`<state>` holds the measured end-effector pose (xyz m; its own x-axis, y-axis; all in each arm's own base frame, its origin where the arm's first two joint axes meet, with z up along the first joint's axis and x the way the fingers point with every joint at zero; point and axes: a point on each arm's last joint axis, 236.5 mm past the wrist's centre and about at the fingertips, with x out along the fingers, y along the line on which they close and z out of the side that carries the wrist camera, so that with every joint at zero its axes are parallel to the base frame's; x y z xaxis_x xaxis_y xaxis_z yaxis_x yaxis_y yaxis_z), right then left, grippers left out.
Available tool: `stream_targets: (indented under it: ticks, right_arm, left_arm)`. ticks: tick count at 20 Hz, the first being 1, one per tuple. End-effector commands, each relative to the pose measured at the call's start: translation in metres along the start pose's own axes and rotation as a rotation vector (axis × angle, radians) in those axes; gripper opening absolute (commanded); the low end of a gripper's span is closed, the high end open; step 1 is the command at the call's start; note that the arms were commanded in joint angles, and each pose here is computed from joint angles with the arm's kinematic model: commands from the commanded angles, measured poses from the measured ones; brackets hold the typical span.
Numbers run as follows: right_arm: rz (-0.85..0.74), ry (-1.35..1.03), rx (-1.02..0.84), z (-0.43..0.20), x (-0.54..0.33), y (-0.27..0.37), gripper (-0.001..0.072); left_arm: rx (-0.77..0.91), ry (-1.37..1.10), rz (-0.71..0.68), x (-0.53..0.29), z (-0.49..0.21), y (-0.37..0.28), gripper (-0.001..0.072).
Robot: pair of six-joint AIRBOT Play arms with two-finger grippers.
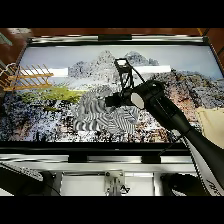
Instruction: Fold the shirts.
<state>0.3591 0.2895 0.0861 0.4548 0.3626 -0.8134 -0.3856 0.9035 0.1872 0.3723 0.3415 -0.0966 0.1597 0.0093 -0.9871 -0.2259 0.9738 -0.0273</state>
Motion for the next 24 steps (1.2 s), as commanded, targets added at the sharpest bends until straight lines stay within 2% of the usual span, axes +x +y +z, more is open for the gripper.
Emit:
stream_targets:
  ticks: [1,3,4,12,17,20,22,24]
  right_arm:
    - [-0.003,-0.001,-0.003,0.000,0.000,0.000,0.0080]
    - [-0.003,-0.001,-0.003,0.000,0.000,0.000,0.0080]
    - [-0.003,-0.001,-0.003,0.000,0.000,0.000,0.0080]
    - [-0.003,-0.001,-0.003,0.000,0.000,0.000,0.0080]
    - [-0.009,-0.019,-0.009,0.004,-0.006,-0.002,0.0079]
    - [-0.081,-0.091,-0.060,0.024,-0.034,-0.018,0.0079]
    - [-0.161,-0.122,-0.065,0.037,-0.061,-0.035,0.0079]
    - [-0.214,-0.105,-0.008,0.039,-0.081,-0.055,0.0079]
  left_arm:
    - [0.004,0.000,-0.004,0.002,0.000,-0.001,0.0204]
    - [0.004,-0.001,-0.004,0.001,0.001,-0.001,0.0080]
    - [0.003,-0.003,-0.003,0.001,0.001,-0.001,0.0063]
    - [-0.005,-0.116,-0.006,-0.046,0.023,-0.010,0.0062]
    - [-0.029,-0.227,0.090,-0.117,0.032,-0.002,0.0062]
    - [-0.074,-0.360,0.127,-0.180,0.049,-0.009,0.0061]
    - [-0.069,-0.504,0.050,-0.231,0.072,-0.046,0.0060]
    - [0.000,-0.625,-0.103,-0.280,0.090,-0.114,0.0060]
